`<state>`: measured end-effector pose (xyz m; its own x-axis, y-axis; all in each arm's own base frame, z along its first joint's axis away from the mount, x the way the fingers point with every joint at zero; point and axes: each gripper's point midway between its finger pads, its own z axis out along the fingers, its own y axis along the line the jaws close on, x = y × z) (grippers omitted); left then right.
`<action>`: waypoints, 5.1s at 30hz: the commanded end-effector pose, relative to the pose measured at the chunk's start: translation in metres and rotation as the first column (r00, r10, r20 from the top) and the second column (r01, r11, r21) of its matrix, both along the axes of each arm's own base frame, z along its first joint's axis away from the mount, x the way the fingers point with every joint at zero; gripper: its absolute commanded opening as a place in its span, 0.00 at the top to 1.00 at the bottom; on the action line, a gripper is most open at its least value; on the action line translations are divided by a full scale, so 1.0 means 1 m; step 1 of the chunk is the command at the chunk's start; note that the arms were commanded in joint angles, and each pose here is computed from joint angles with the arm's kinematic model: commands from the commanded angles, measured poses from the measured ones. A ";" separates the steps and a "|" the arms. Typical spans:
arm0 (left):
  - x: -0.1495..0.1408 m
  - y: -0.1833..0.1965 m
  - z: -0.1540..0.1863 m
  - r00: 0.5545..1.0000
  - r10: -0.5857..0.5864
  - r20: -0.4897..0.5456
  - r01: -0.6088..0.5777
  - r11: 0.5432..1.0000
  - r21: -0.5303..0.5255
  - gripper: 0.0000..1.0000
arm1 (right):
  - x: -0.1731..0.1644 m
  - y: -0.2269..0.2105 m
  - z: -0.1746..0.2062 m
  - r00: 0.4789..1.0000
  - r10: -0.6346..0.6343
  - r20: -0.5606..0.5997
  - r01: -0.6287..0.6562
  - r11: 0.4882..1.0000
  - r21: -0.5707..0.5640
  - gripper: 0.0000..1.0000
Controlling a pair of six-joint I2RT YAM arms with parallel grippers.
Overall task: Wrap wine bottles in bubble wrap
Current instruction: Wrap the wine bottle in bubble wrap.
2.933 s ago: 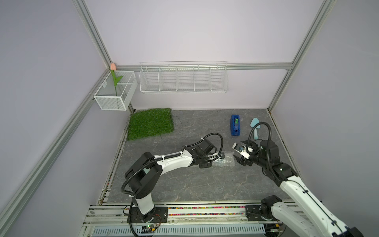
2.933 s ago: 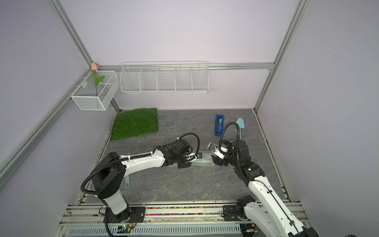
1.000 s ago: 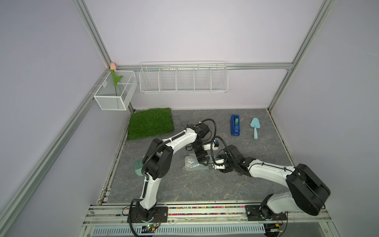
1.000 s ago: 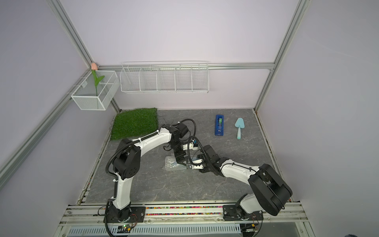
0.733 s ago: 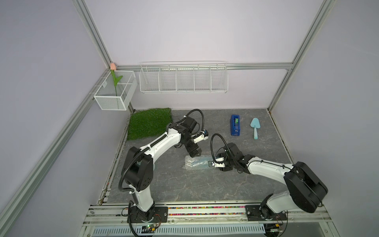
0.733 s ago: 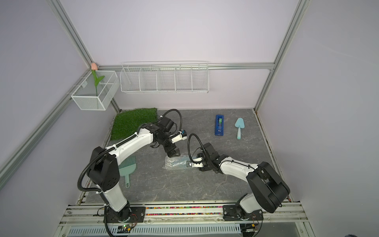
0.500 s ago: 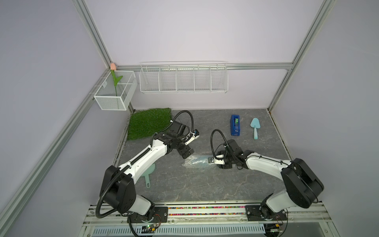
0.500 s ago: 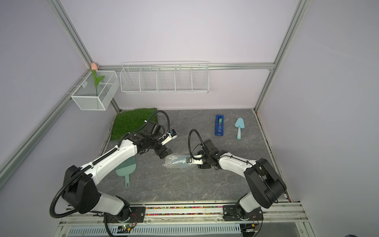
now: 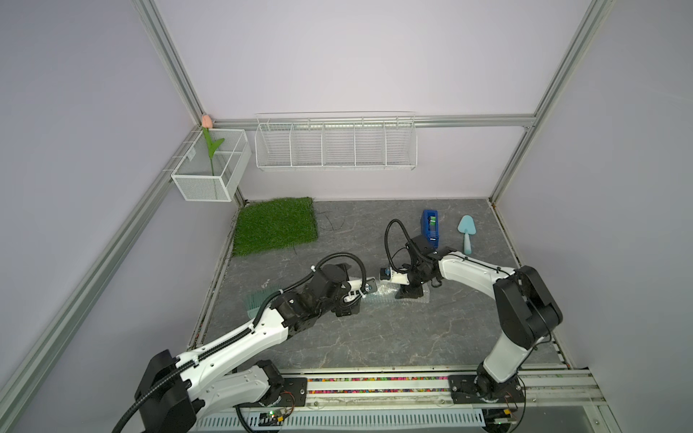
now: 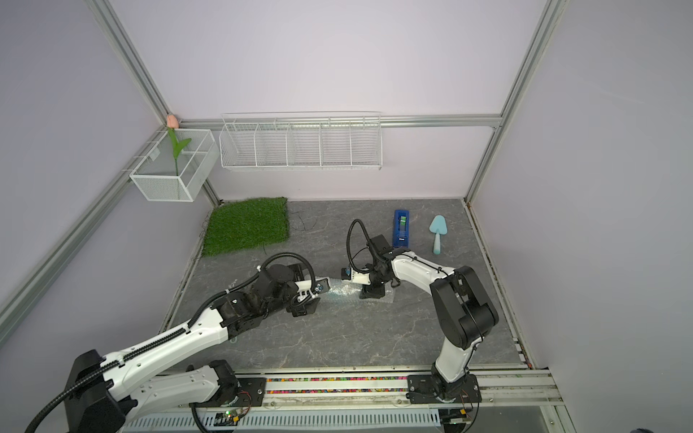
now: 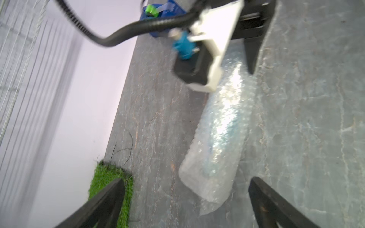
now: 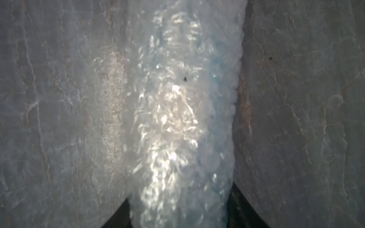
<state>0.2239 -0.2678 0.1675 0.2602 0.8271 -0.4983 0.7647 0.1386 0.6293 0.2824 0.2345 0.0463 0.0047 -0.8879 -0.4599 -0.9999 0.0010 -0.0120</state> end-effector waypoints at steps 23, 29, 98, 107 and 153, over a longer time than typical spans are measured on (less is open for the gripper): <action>0.035 -0.091 -0.114 0.977 -0.120 0.175 0.078 0.971 0.228 0.04 | -0.053 -0.024 -0.024 0.921 -0.021 -0.389 -0.021 0.995 -0.101 0.93; 0.030 -0.082 -0.144 0.993 -0.109 0.041 0.092 0.950 0.297 0.19 | -0.045 -0.025 -0.022 0.930 -0.052 -0.364 0.018 0.995 -0.097 0.92; -0.010 -0.053 -0.140 0.228 0.206 -0.952 0.278 0.923 0.267 0.47 | -0.057 0.010 0.056 0.745 0.149 0.650 -0.233 0.971 0.045 0.03; -0.008 -0.055 -0.141 0.203 0.191 -0.960 0.279 0.929 0.243 0.45 | -0.025 0.027 0.027 0.756 0.161 0.634 -0.209 0.978 0.001 0.07; 0.118 0.091 0.001 0.809 0.409 -0.422 -0.432 0.901 0.044 0.01 | -0.054 -0.012 -0.023 0.990 0.117 0.075 -0.109 0.989 -0.100 0.93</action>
